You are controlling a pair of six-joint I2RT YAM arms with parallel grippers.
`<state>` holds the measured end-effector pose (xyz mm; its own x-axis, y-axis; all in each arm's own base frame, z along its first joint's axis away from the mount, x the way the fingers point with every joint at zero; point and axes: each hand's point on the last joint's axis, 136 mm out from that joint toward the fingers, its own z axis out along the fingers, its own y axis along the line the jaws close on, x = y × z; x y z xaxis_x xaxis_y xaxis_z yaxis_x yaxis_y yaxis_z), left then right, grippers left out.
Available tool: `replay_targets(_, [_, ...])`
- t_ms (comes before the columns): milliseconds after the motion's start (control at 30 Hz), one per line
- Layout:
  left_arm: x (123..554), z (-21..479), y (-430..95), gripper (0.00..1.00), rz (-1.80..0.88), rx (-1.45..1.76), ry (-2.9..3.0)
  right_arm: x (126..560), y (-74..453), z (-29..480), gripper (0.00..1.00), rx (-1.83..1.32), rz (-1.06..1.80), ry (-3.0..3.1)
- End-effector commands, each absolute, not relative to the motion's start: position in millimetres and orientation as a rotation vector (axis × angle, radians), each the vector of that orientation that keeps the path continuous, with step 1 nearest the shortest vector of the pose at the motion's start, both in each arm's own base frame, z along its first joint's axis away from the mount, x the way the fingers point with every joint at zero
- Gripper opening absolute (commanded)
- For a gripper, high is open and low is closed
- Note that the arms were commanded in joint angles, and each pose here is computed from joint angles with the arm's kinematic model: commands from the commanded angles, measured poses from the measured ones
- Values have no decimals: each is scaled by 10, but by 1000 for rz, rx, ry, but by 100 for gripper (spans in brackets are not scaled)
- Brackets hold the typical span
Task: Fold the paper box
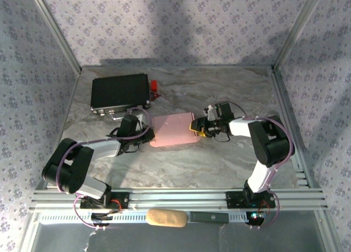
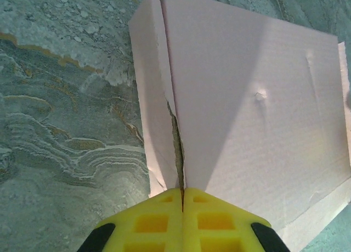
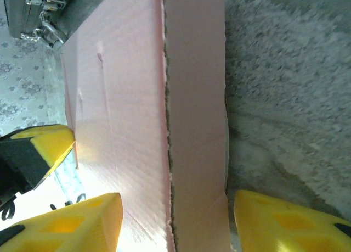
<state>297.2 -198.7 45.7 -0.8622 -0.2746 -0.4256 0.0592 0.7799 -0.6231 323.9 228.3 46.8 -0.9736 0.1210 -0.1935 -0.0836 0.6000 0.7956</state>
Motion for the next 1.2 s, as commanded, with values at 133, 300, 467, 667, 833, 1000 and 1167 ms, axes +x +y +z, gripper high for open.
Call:
replay_targets(133, [2720,30,-1685,4,-775,-243,2614,3137,2334,560,61,29,1415,2575])
replay_targets(300, [2741,44,-1703,4,-783,-240,2616,3203,2501,665,61,19,1539,2515])
replay_targets(467, [2763,57,-1716,4,-787,-236,2612,3233,2625,720,58,26,1602,2485])
replay_targets(667, [2805,177,-1736,7,-799,-215,2581,3226,2702,760,48,57,1643,2473])
replay_targets(833, [2851,534,-1736,34,-809,-169,2500,3247,2671,844,39,134,1646,2461])
replay_targets(1000, [2802,1090,-1652,53,-687,-27,2386,3279,2617,865,36,287,1643,2528])
replay_targets(1167, [2580,1550,-1861,57,-511,425,2238,3252,2585,917,36,434,1652,2609])
